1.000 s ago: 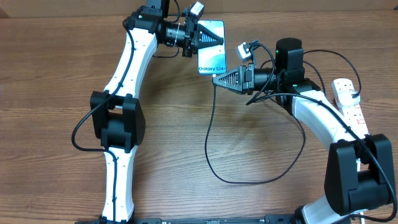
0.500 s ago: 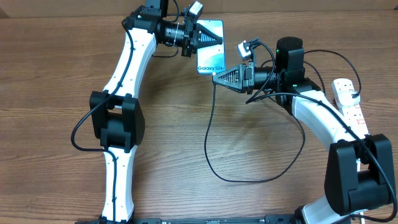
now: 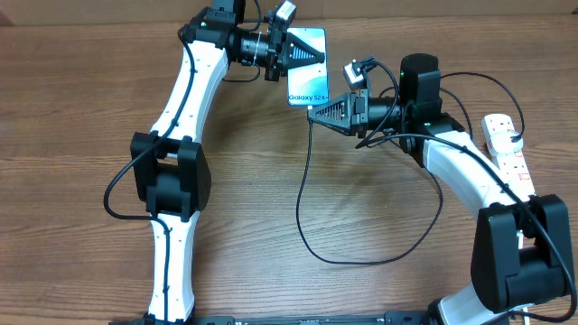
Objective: Plug charger to phone and switch on socket
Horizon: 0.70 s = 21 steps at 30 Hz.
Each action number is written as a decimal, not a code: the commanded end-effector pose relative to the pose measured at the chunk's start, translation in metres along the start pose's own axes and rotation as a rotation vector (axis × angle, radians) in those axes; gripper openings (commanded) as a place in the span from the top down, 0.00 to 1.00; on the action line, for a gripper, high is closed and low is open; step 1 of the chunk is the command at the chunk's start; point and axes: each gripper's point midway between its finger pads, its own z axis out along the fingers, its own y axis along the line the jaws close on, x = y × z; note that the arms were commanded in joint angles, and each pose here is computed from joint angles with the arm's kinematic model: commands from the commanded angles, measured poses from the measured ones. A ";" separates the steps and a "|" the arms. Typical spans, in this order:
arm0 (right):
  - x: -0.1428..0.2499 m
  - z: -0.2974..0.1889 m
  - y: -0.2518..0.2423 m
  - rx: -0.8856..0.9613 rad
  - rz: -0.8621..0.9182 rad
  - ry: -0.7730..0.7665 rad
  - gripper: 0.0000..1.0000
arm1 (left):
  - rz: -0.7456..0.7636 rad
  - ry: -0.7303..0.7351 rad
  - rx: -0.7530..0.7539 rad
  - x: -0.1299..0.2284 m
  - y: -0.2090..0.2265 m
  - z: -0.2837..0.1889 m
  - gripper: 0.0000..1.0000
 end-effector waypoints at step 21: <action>-0.013 -0.002 0.011 0.022 -0.029 -0.059 0.96 | 0.041 0.027 0.047 0.009 -0.030 0.000 0.96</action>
